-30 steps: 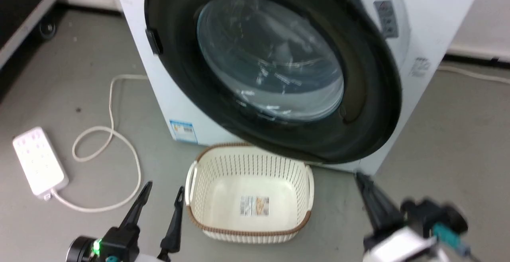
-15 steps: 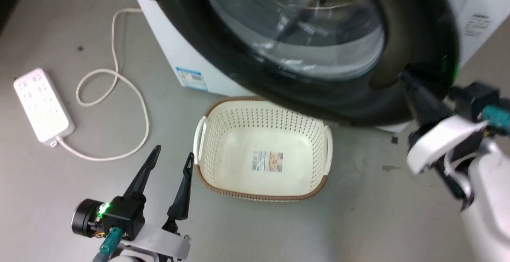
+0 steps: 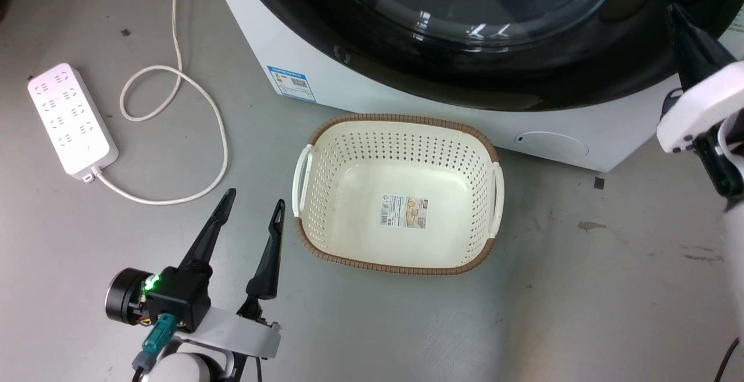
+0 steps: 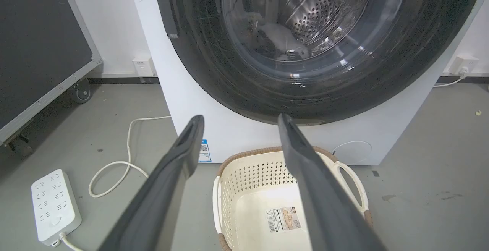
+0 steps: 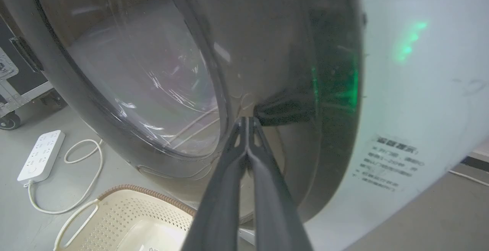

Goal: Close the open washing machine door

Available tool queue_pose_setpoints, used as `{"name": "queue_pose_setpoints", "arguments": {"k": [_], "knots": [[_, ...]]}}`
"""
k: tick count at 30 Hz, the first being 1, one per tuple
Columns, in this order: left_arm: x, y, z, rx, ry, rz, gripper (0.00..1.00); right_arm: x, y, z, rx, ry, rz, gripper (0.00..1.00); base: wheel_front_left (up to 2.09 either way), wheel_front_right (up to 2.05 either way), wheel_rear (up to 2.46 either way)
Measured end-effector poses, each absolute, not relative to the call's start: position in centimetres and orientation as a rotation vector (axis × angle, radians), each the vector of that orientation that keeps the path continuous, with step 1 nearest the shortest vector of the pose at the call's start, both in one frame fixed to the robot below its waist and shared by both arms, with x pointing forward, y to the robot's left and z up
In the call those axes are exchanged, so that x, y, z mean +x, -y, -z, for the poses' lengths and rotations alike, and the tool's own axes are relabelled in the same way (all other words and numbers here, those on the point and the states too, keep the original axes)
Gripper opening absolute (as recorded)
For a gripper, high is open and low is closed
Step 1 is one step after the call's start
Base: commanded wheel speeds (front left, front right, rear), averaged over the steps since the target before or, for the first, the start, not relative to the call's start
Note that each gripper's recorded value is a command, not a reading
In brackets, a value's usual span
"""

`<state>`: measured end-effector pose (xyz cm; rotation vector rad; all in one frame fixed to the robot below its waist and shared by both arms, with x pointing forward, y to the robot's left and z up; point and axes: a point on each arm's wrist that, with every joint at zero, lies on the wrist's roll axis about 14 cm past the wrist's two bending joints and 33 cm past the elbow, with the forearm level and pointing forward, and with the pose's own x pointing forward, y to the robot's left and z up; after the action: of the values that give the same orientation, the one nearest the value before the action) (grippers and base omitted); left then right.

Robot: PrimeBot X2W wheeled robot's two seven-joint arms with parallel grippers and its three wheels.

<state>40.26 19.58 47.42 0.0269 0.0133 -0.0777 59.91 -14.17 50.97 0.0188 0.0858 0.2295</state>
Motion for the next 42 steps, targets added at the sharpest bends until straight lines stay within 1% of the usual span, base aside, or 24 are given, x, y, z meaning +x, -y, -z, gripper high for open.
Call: {"name": "queue_pose_setpoints", "arguments": {"k": [7,11,12,13,14,19,25,28,33,37,42], "knots": [[40.3,-19.4,-47.7,0.021,-0.005,0.078,1.00,59.9,13.9,-50.5,0.044,-0.101,-0.200,0.00,0.00,0.00,0.00],[40.0,-19.3,-48.7,0.016,0.025,0.079,1.00,59.0,13.9,-51.9,0.041,-0.061,-0.195,0.00,0.00,0.00,0.00],[39.9,-19.2,-49.1,0.015,0.035,0.078,1.00,58.7,14.1,-52.4,0.040,-0.043,-0.189,0.02,0.00,0.00,0.00],[39.7,-19.3,-49.5,0.013,0.046,0.076,1.00,58.2,14.4,-52.9,0.037,-0.021,-0.184,0.49,0.00,0.00,0.00],[39.6,-19.2,-49.9,0.012,0.056,0.077,1.00,57.6,14.6,-53.2,0.038,-0.008,-0.178,1.00,0.00,0.00,0.00],[37.9,-19.2,-50.7,-0.003,0.077,0.066,1.00,53.5,15.3,-53.9,0.052,0.060,-0.166,1.00,0.00,0.00,0.00],[36.1,-18.9,-51.6,-0.019,0.102,0.066,1.00,47.0,16.3,-54.5,0.101,0.132,-0.116,1.00,0.00,0.00,0.00],[35.5,-18.2,-52.1,-0.026,0.121,0.083,1.00,43.7,17.6,-55.3,0.065,0.178,-0.081,1.00,0.00,0.00,0.00],[35.2,-17.0,-52.1,-0.031,0.124,0.113,1.00,39.0,19.1,-55.2,0.004,0.200,-0.040,1.00,0.00,0.00,0.00],[35.1,-16.7,-52.2,-0.023,0.124,0.123,1.00,36.7,20.0,-54.3,0.029,0.187,-0.015,1.00,0.00,0.00,0.00],[34.6,-17.0,-51.5,-0.027,0.105,0.104,1.00,35.4,19.4,-53.0,0.036,0.153,-0.031,1.00,0.00,0.00,0.00]]}}
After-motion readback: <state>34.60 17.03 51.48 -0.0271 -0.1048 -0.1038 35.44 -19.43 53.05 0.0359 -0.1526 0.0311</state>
